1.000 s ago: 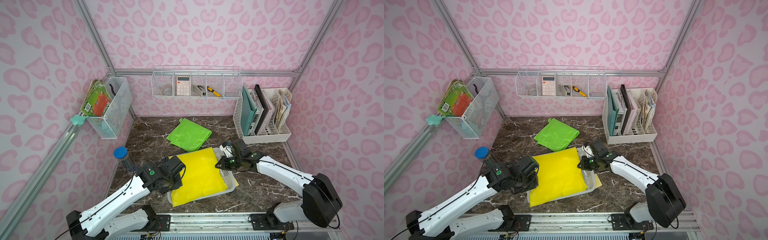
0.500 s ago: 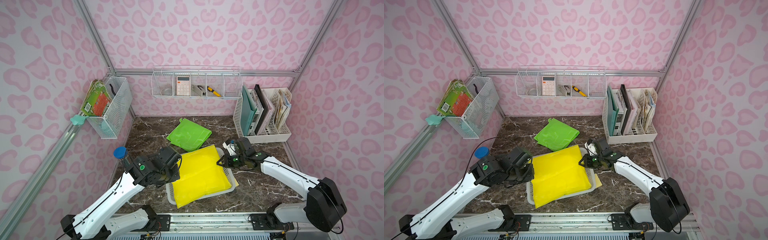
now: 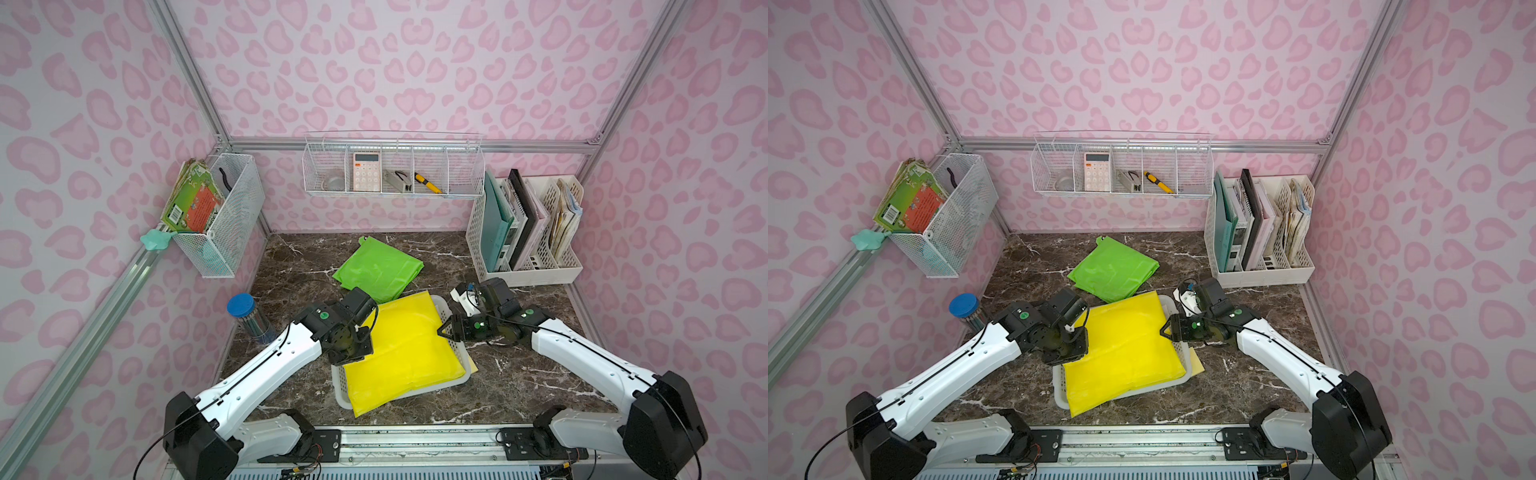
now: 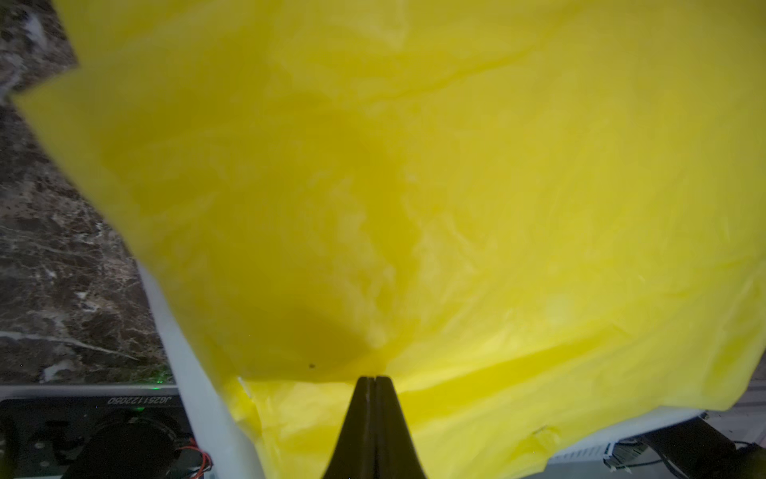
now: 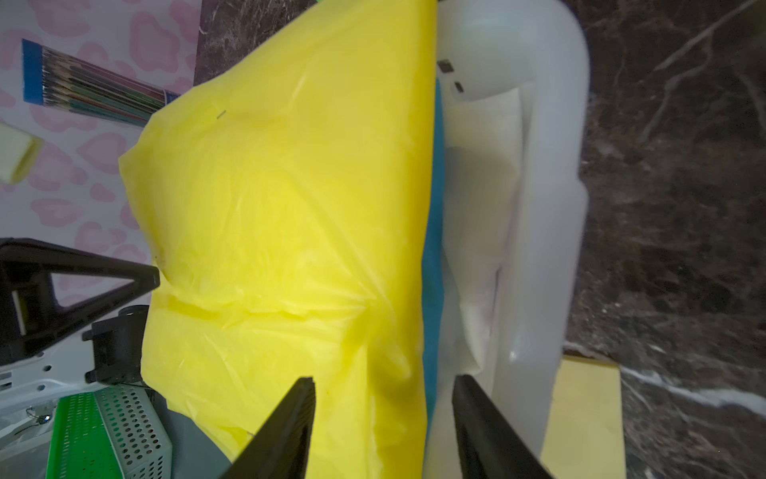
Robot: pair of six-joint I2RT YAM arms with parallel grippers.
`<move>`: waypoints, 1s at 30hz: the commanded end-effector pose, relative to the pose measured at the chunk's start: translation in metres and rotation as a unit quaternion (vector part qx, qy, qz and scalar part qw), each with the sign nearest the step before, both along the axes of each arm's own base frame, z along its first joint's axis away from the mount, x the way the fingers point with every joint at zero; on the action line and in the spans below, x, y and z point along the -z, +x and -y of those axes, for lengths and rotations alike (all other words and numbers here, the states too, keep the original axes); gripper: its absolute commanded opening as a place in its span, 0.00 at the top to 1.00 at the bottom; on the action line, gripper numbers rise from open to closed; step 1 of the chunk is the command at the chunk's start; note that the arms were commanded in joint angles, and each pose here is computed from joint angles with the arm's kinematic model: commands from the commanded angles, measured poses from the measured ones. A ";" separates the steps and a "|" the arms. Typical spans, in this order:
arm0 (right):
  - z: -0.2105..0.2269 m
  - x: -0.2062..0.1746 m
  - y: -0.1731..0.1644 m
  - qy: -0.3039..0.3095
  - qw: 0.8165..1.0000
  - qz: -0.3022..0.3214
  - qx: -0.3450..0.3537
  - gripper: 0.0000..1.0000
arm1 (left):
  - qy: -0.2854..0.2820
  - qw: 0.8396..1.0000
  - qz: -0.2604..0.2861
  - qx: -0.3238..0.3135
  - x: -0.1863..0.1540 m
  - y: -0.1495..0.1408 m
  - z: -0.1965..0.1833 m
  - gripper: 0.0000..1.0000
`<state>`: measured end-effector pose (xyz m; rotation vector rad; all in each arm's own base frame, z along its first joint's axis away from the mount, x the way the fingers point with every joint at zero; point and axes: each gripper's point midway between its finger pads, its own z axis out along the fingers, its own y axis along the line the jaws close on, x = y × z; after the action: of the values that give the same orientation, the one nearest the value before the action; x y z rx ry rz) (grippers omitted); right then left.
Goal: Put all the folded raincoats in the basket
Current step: Place the raincoat in the basket.
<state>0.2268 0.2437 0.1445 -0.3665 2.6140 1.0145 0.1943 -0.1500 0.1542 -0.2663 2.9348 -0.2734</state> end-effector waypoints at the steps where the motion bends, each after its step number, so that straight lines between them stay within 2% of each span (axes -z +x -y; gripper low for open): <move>1: 0.000 -0.010 -0.009 0.012 1.000 0.006 0.000 0.48 | 0.026 0.999 0.022 0.012 -0.006 0.017 -0.008 1.00; 4: -0.009 -0.025 -0.020 0.036 0.999 0.021 -0.006 0.51 | 0.015 1.000 0.022 0.015 -0.003 0.034 -0.006 1.00; 10: -0.020 -0.032 -0.035 0.042 0.999 0.025 -0.017 0.54 | 0.018 1.000 -0.013 -0.011 0.016 0.057 -0.021 1.00; 19: -0.042 -0.026 -0.056 0.050 0.998 0.015 -0.037 0.57 | 0.006 1.000 -0.003 -0.006 0.010 0.098 -0.018 1.00; 24: -0.054 -0.022 -0.070 0.043 0.997 0.013 -0.057 0.57 | -0.006 1.000 -0.010 -0.008 0.002 0.108 -0.018 1.00; 26: -0.054 -0.017 -0.072 0.041 0.997 0.010 -0.057 0.58 | -0.030 1.000 -0.001 -0.004 -0.011 0.105 -0.013 1.00; 30: -0.057 -0.018 -0.070 0.045 0.997 0.013 -0.057 0.58 | -0.136 0.991 0.009 0.013 -0.040 0.074 0.011 1.00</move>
<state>0.1510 0.2961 0.1563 -0.5263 2.5732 1.1432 0.2914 -0.1421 0.1807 -0.2961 2.8696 -0.4580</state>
